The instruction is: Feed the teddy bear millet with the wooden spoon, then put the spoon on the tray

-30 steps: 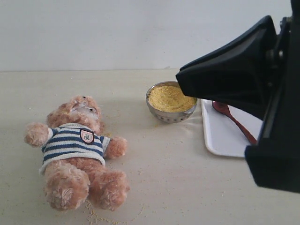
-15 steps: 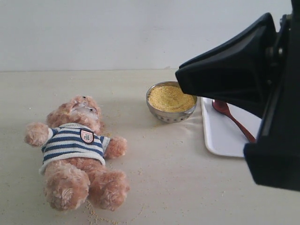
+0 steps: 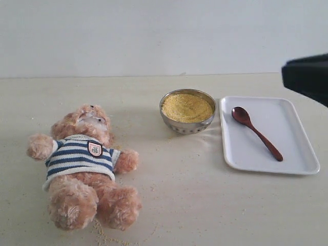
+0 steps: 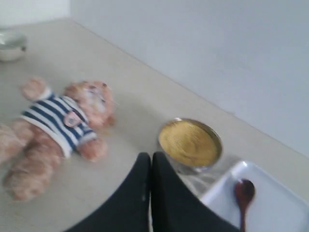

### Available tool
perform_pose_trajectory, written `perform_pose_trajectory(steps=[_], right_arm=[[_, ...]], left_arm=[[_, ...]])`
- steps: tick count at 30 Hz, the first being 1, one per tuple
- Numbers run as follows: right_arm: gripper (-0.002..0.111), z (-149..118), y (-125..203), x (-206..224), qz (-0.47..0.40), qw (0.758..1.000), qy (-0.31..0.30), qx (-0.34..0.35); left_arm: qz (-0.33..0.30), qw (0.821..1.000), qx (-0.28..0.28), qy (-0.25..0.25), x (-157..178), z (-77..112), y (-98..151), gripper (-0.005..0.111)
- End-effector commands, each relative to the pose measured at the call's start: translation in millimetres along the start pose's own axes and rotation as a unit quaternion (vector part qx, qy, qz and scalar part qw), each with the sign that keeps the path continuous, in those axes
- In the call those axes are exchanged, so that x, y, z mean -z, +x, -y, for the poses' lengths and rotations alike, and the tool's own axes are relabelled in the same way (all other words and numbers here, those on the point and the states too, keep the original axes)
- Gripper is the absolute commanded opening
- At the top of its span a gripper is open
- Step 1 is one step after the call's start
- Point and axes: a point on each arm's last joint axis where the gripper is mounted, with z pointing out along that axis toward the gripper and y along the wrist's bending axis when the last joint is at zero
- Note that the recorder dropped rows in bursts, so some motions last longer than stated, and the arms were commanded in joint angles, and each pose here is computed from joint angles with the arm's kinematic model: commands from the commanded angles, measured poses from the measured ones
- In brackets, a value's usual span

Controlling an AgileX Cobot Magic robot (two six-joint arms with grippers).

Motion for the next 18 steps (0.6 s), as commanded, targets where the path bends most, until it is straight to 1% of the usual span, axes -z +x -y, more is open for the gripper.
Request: perform_pose_trajectory(steps=[1, 6, 9, 12, 13, 14, 15, 17, 18], right_arm=[[0.0, 13, 34, 16, -0.014, 0.997, 0.08, -0.018], [0.0, 11, 69, 37, 0.002, 0.99, 0.137, -0.027], [0.0, 11, 87, 41, 0.015, 0.985, 0.168, -0.015], [0.0, 10, 102, 38, 0.037, 0.981, 0.189, -0.011], [0.0, 9, 112, 36, 0.046, 0.978, 0.203, -0.001], [0.0, 9, 116, 37, 0.05, 0.977, 0.209, 0.001], [0.0, 8, 124, 37, 0.047, 0.975, 0.218, -0.001], [0.0, 7, 138, 39, 0.05, 0.969, 0.243, -0.005], [0.0, 5, 145, 41, 0.055, 0.964, 0.259, -0.006]], left_arm=[[-0.005, 0.985, -0.169, -0.013, 4, -0.1, 2, 0.005], [0.003, 0.987, -0.159, -0.034, 7, -2.3, 0, 0.005], [0.003, 0.987, -0.159, -0.03, 7, -1.6, 0, 0.005], [0.003, 0.988, -0.156, 0.01, 7, 5.6, 2, 0.005], [0.002, 0.989, -0.143, 0.041, 7, 11.1, 2, 0.005], [0.001, 0.99, -0.134, 0.05, 8, 12.8, 3, 0.005], [-0.001, 0.993, -0.103, 0.063, 8, 15.1, 3, 0.005], [-0.006, 0.997, -0.022, 0.079, 8, 17.9, 3, 0.005], [-0.005, 0.996, 0.039, 0.079, 8, 18.1, 2, 0.005]])
